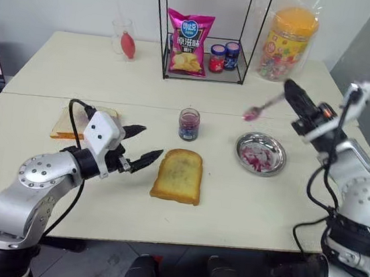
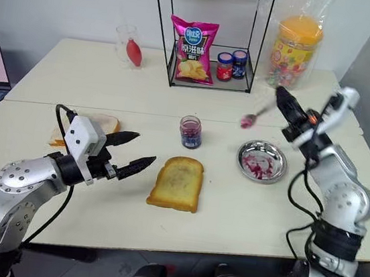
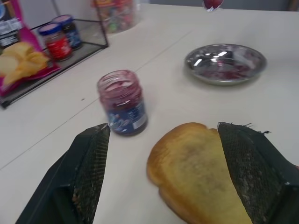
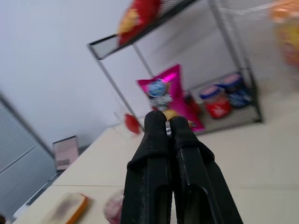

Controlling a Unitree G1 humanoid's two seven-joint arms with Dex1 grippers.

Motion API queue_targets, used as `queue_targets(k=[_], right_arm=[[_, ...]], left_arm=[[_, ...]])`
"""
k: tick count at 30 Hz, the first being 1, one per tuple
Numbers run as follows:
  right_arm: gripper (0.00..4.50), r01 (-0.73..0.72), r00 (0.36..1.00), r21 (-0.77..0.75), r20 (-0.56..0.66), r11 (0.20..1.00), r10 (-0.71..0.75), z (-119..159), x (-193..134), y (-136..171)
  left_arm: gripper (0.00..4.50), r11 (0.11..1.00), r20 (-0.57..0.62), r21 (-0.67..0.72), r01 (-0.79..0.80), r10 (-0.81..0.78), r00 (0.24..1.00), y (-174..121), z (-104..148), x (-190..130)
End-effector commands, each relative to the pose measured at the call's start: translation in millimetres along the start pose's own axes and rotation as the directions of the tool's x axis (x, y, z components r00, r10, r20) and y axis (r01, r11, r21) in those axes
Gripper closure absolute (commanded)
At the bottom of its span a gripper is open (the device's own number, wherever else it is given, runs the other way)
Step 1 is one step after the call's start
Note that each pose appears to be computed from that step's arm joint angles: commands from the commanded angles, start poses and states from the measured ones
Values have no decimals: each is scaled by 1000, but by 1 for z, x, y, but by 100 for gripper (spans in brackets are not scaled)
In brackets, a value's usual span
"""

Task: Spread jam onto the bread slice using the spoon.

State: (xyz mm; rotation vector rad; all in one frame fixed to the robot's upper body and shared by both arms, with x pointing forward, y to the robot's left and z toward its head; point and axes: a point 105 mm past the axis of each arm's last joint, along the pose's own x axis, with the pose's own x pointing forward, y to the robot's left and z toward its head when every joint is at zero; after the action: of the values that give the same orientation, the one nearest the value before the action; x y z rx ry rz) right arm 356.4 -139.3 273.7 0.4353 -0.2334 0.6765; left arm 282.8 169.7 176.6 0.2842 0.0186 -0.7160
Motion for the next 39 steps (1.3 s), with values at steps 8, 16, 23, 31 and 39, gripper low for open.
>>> queue_targets(k=[8, 16, 23, 31, 39], right_arm=[[446, -261, 963, -177, -116, 949, 243, -36, 72, 44], [446, -326, 943, -276, -166, 904, 290, -57, 98, 49], [446, -330, 941, -364, -193, 871, 277, -70, 108, 43], [446, -362, 926, -422, -267, 832, 267, -92, 108, 38], [446, -382, 910, -415, -325, 826, 257, -107, 109, 41]], left_arm=[[67, 997, -6, -48, -65, 65, 998, 11, 1, -13], [67, 995, -10, -52, -84, 84, 996, 14, 1, -15], [67, 995, -12, -45, -89, 89, 996, 17, 1, -13], [67, 994, -15, -34, -107, 106, 994, 23, -1, -13], [67, 995, -11, -12, -101, 101, 995, 25, -1, -11]])
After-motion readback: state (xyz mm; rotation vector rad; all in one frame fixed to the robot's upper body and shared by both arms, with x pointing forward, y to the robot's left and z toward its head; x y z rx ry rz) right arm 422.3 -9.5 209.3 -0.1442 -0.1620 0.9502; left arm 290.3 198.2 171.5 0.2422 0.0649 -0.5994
